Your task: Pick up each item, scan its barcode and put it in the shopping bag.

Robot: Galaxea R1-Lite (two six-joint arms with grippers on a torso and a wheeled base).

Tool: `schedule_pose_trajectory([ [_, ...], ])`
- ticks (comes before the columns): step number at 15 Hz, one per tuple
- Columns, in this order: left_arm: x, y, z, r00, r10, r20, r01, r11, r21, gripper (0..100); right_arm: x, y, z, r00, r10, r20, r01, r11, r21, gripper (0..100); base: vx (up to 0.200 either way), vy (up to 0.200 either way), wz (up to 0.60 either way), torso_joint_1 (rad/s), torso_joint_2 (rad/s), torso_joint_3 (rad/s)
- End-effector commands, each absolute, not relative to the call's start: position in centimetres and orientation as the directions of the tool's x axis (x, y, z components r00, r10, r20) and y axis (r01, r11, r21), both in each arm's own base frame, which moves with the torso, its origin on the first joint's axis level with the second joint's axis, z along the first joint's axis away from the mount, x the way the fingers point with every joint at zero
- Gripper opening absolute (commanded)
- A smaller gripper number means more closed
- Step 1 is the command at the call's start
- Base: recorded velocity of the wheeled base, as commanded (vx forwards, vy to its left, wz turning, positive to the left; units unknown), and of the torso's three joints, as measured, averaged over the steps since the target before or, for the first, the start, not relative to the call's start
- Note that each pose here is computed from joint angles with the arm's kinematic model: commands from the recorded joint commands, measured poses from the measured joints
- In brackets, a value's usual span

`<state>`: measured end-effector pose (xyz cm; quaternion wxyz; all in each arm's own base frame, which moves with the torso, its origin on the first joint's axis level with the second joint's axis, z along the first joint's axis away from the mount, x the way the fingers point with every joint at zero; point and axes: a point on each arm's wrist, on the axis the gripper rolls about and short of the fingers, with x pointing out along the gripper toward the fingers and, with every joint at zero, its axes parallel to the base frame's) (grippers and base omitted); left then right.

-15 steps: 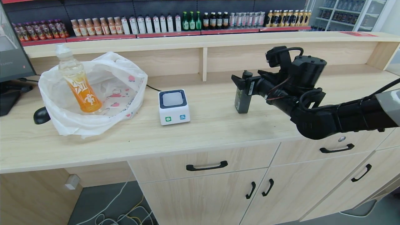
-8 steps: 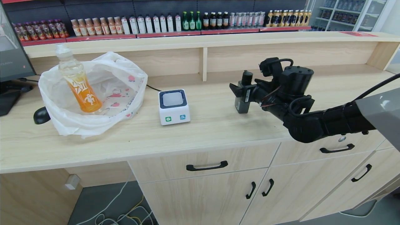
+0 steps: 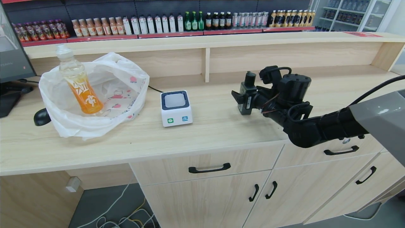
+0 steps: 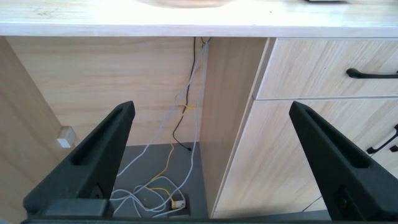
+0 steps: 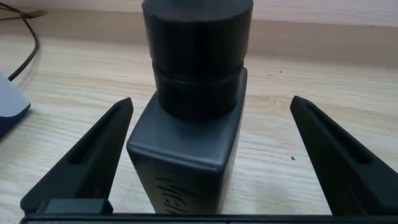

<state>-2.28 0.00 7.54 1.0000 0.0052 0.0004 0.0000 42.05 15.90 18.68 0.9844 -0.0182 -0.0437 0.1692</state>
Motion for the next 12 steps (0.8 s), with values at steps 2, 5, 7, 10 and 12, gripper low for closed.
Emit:
schedule_pose_trajectory([
  [2,-2.3,0.0,7.5,1.0,0.0,0.0,0.0,1.0,0.011,100,42.3,16.0,18.2,0.94,0.335,0.07,-0.333,0.942,-0.038,100,0.0,0.0,0.0,0.0,0.0,0.0],
  [5,-2.3,0.0,7.5,1.0,0.0,-0.002,0.0,1.0,0.011,100,42.3,15.9,18.4,0.94,0.332,0.075,-0.33,0.943,-0.035,0,0.0,0.0,0.0,0.0,0.0,0.0],
  [7,-2.3,0.0,7.5,1.0,0.0,0.0,0.0,1.0,0.011,100,42.1,15.7,18.6,0.94,0.33,0.087,-0.328,0.944,-0.03,0,0.0,0.0,0.0,0.0,0.0,0.0],
  [10,-2.3,0.0,7.5,1.0,-0.002,0.0,0.002,1.0,0.011,100,41.9,15.7,19.2,0.938,0.331,0.103,-0.33,0.944,-0.028,0,0.0,0.0,0.0,0.0,0.0,0.0],
  [12,-2.3,0.0,7.5,1.0,0.0,0.0,0.0,1.0,0.011,100,41.2,15.6,20.3,0.935,0.333,0.121,-0.332,0.943,-0.027,0,0.0,0.0,0.0,0.0,0.0,0.0],
])
